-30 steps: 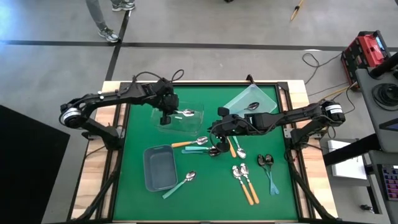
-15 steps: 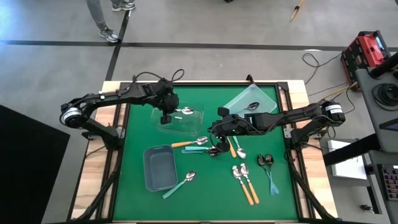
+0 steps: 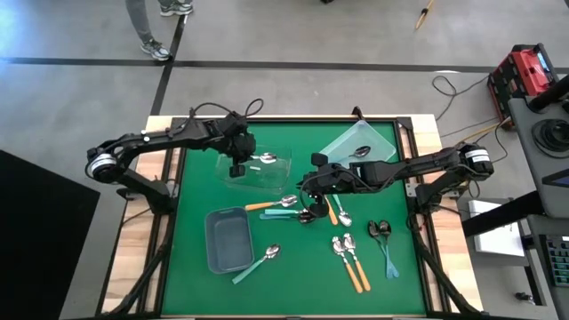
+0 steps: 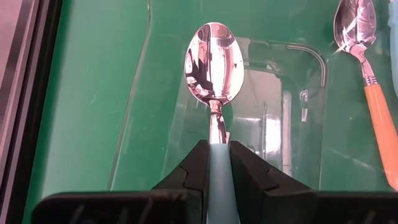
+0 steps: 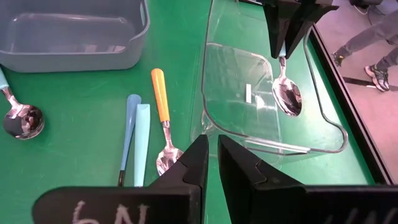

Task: Sort silverware by color (type)
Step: Put the light blue spoon into the gray bin, then put the orange spoon into the transparent bin

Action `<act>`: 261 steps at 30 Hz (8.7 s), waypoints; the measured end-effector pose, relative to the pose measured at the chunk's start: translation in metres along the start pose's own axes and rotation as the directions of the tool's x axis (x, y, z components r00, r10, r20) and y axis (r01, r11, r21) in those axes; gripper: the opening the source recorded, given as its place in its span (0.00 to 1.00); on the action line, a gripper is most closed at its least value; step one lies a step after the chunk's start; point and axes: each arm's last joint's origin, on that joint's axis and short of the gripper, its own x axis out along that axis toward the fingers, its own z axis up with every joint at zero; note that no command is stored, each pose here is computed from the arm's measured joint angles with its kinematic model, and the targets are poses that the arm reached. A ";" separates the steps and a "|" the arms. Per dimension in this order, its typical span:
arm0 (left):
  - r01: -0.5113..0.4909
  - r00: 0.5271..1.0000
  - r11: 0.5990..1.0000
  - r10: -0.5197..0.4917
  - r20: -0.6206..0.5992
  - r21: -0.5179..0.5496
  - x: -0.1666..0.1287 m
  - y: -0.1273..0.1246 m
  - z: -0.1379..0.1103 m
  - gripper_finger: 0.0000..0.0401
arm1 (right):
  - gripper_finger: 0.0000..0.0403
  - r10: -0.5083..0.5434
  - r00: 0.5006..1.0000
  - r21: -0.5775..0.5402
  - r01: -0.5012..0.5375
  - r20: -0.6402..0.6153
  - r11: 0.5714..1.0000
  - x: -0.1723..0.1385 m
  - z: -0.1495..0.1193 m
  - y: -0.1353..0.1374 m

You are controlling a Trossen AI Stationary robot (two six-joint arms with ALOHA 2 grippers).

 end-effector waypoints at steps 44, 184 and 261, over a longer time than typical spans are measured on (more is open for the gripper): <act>-0.009 0.984 0.870 0.095 0.149 -0.494 -0.094 -0.080 0.014 0.07 | 0.07 0.000 1.000 -0.007 0.000 -0.002 1.000 0.000 0.000 0.000; -0.331 0.583 0.926 0.048 0.811 0.183 -0.148 -0.144 0.023 0.00 | 0.07 0.159 0.986 0.668 -0.083 -0.055 0.740 -0.016 0.014 0.022; -0.591 0.541 0.802 0.474 0.695 -0.087 -0.124 -0.089 0.017 0.00 | 0.40 0.066 0.743 0.610 0.491 -0.666 0.622 0.058 -0.073 0.008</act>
